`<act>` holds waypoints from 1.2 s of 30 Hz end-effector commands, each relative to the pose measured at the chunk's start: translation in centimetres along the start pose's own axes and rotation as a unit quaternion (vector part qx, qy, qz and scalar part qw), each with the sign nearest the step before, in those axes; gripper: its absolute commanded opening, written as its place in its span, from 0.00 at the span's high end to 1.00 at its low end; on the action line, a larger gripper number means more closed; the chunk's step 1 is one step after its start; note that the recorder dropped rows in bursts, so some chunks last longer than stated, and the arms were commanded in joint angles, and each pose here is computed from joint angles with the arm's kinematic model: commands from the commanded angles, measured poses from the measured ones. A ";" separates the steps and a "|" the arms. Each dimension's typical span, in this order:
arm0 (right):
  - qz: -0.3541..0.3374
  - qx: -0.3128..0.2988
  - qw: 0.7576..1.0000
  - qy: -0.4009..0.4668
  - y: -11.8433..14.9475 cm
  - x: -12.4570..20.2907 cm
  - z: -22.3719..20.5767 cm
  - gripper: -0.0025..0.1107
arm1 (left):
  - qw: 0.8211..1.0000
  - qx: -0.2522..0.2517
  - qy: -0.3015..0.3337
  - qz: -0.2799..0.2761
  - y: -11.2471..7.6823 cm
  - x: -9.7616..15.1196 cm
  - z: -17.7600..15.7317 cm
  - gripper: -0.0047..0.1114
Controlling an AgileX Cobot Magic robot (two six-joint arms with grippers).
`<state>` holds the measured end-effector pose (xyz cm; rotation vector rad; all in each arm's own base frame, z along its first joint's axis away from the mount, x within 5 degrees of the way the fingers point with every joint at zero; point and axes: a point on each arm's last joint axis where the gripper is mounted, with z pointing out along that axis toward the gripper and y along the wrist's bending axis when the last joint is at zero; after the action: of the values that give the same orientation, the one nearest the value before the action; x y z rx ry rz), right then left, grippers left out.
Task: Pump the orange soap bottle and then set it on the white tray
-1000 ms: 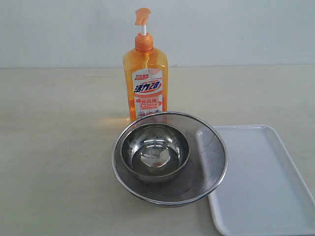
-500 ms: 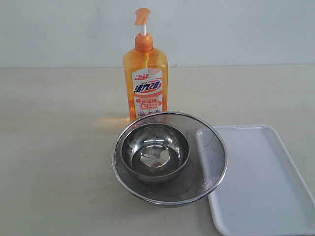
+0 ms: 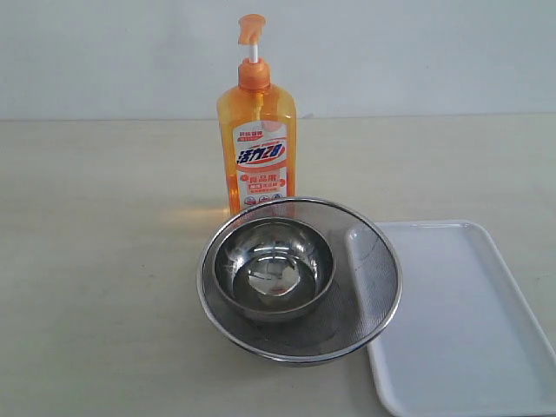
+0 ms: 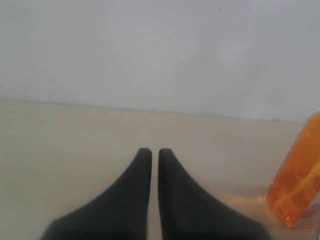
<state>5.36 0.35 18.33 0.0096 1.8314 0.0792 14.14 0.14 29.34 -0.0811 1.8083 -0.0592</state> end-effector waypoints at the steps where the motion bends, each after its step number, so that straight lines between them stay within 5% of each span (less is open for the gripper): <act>1: -0.005 0.001 1.000 -0.007 0.0 0.0 0.0 0.98 | 1.000 -0.007 0.011 0.003 0.2 0.0 1.6 0.92; 15: -0.005 0.001 1.000 -0.007 0.0 0.0 0.0 0.98 | 0.999 -0.019 0.001 -0.030 0.4 -0.2 4.0 0.92; 28: -0.005 0.001 1.000 -0.007 0.0 0.0 0.0 0.98 | 0.977 0.099 -0.048 0.185 -4.4 -2.9 5.0 0.92; 36: -0.005 0.001 1.000 -0.007 0.0 0.0 0.0 0.98 | 0.972 0.148 -0.021 0.180 -6.6 0.8 11.2 0.92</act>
<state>5.36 0.35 18.35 0.0097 1.8298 0.0791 23.82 -5.92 27.58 0.4474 1.7238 -0.0410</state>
